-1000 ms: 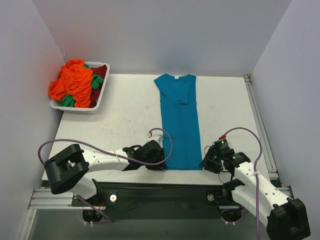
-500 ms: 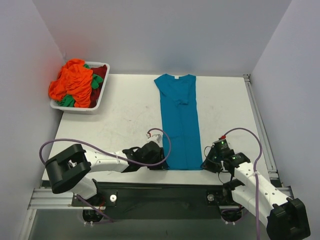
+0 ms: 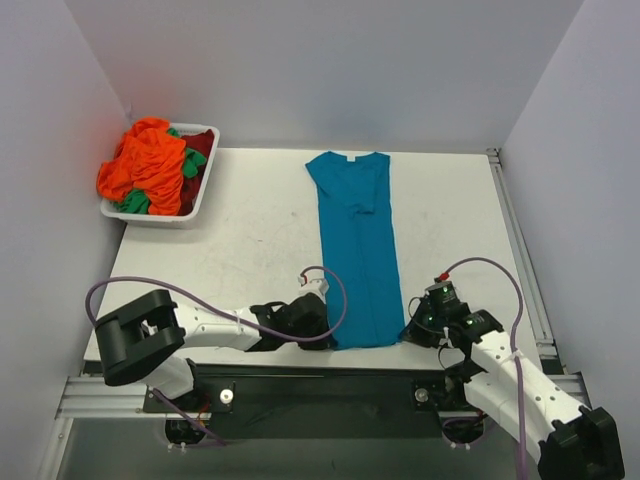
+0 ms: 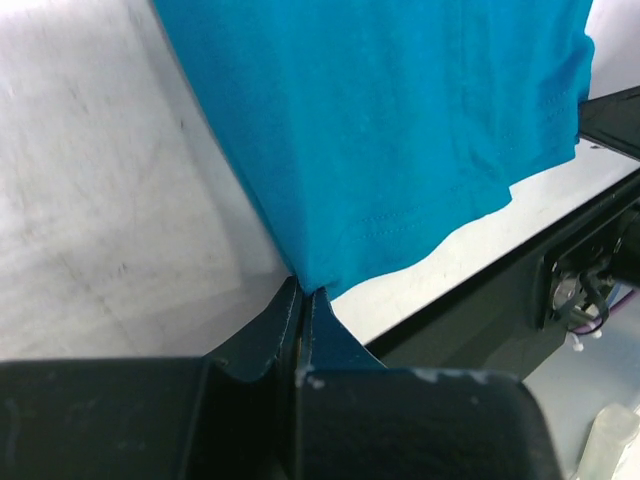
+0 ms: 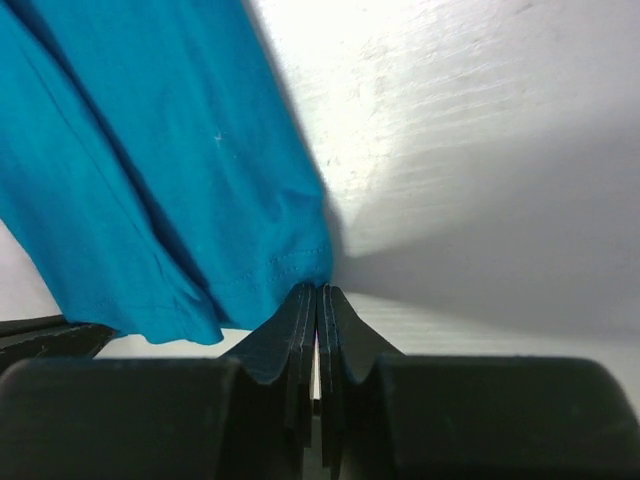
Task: Fold and stack the t-shirts
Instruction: Grab the bottom of the folded rectangular tshirt with both arms, then fold the folded rectangular tshirt in 1/3 of the way
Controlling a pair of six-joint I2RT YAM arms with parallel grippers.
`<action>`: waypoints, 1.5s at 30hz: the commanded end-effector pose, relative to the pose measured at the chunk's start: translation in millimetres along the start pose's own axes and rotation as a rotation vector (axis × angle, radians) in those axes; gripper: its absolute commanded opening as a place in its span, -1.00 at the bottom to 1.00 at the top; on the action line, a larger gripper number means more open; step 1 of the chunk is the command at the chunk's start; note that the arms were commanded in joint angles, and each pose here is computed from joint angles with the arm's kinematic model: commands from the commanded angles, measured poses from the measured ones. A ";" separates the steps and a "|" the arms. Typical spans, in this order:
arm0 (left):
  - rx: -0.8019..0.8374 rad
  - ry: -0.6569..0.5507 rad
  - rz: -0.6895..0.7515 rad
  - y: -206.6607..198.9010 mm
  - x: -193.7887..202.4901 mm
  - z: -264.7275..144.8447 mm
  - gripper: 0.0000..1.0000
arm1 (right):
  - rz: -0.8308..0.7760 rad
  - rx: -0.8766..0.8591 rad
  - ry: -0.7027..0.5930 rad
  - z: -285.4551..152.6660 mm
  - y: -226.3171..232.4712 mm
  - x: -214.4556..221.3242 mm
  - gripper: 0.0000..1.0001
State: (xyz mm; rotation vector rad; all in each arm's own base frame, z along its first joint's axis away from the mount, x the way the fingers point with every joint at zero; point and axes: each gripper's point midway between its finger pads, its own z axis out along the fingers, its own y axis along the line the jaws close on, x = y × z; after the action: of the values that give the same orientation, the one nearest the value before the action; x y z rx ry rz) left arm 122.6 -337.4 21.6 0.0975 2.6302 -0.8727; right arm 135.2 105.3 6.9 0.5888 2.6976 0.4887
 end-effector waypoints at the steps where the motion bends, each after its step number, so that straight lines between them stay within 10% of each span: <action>1: -0.095 0.101 0.014 31.1 34.4 -11.9 -1.00 | -0.025 -0.002 0.063 -3.8 -6.2 21.8 -1.00; 21: -0.085 0.089 0.074 27.9 30.8 -60.1 -1.00 | -0.228 -0.012 -0.026 -38.0 28.5 39.1 -1.00; 45: -0.069 -0.180 -0.083 -17.9 -228.1 -10.0 -1.00 | -0.205 0.031 -0.239 -15.4 152.7 -168.3 -1.00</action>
State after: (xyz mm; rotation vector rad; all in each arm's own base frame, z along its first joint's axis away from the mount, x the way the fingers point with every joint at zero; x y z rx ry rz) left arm 301.1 -332.8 106.8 -0.1183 2.5456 -0.7645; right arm 295.0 148.3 111.6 0.4028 2.5427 0.2335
